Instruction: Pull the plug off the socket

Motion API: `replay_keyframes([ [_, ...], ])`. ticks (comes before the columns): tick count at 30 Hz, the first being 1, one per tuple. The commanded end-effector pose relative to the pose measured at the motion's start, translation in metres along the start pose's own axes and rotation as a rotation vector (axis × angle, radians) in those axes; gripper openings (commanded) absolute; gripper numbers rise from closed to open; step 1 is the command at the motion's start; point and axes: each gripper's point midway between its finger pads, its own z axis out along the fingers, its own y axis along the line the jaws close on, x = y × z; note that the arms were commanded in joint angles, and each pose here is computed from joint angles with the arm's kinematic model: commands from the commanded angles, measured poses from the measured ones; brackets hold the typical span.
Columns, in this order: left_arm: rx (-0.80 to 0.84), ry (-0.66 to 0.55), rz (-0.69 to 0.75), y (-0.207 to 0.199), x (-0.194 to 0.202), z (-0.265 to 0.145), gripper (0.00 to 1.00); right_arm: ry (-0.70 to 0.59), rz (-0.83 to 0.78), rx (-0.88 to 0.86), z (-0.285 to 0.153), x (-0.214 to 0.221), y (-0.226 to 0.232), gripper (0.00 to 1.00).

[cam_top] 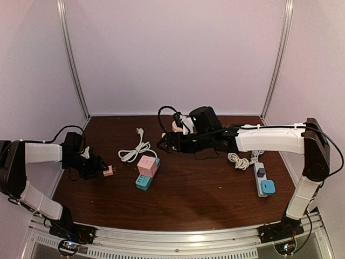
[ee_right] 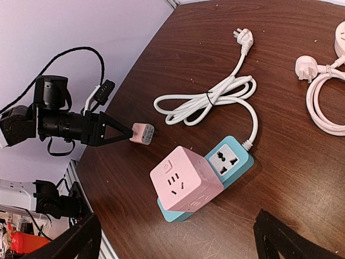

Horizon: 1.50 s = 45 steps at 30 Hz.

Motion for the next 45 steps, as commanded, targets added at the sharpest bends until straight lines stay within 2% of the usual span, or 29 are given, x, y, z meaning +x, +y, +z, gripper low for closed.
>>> replay_keyframes([
  [1,-0.026,-0.070,0.069,-0.013,-0.018,-0.023,0.74,-0.021,-0.021,0.033,-0.007,-0.004,-0.006,1.00],
  [5,-0.080,-0.102,0.160,-0.032,-0.021,-0.040,0.76,-0.003,-0.011,0.076,-0.004,0.002,-0.019,1.00],
  [12,-0.109,-0.126,0.336,-0.093,-0.016,-0.052,0.79,0.009,0.040,0.098,-0.003,0.009,-0.039,1.00],
  [26,-0.104,-0.055,0.646,-0.220,0.031,-0.022,0.86,0.000,0.107,0.188,-0.017,0.016,-0.082,1.00],
  [32,-0.212,0.000,0.723,-0.222,0.048,0.005,0.85,0.004,0.122,0.202,-0.018,0.019,-0.088,0.99],
  [45,-0.273,0.028,0.770,-0.219,0.050,0.032,0.79,0.018,0.140,0.212,-0.016,0.028,-0.094,0.99],
])
